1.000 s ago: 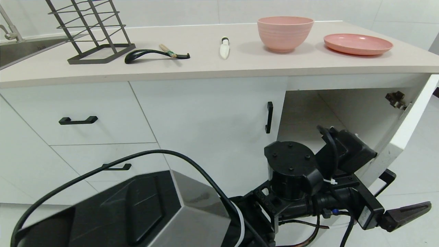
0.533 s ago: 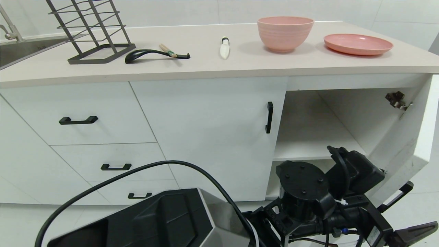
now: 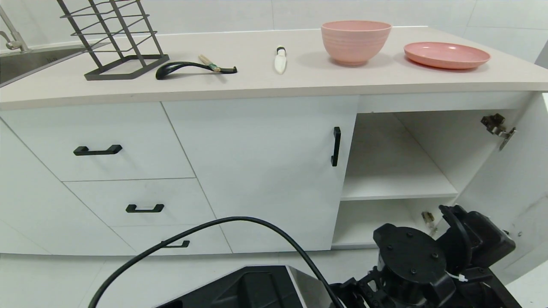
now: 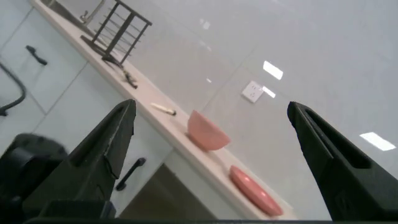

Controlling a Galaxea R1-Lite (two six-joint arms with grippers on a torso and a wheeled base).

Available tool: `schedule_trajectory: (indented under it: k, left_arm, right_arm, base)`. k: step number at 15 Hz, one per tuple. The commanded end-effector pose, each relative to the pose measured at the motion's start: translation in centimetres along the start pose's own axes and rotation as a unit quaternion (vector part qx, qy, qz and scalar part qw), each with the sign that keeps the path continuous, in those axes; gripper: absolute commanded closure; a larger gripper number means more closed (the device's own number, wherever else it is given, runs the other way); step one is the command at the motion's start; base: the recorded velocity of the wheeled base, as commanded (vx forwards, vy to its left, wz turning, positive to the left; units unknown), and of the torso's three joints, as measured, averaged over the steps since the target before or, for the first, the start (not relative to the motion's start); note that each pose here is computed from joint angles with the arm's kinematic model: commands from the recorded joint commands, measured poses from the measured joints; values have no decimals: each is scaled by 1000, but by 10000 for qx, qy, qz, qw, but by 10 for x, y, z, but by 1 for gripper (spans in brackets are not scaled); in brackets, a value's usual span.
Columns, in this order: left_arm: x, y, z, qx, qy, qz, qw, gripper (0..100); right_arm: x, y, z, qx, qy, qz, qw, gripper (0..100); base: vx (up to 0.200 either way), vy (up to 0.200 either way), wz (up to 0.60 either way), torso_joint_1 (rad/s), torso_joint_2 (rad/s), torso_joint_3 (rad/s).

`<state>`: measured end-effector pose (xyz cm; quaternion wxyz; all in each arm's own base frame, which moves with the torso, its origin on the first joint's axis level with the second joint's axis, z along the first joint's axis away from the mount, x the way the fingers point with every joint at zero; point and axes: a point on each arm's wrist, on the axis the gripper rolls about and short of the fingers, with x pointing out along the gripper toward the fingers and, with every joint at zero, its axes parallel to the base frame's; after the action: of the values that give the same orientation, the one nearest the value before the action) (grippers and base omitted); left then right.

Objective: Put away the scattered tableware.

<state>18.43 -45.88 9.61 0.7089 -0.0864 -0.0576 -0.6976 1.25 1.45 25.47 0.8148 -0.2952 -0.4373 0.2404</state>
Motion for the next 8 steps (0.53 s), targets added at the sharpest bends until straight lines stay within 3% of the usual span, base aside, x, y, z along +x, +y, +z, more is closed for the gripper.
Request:
schedule_trajectory:
  k: [1,4,6,8]
  left_arm:
    - [11,-8,-15,-9,-56,-117,9999,0]
    - [23,-20,-25,-91,-191,-185,9996,0]
    - [39,-30,-41,-80,-372,-358,9986,0]
    - [56,-47,-48,-234,-659,-624,9956,0]
  right_arm:
    - [3,-5,5,-143,-53,-52,9999,0]
    - [2,-4,9,-291,-26,-150,9995,0]
    - [4,-9,22,-621,-138,-270,9976,0]
    - [7,-14,29,-760,-232,-304,9964,0]
  base:
    - [0,0,0,0,0,0]
    - [0,0,0,0,0,0]
    - [0,0,0,0,0,0]
    - [0,0,0,0,0,0]
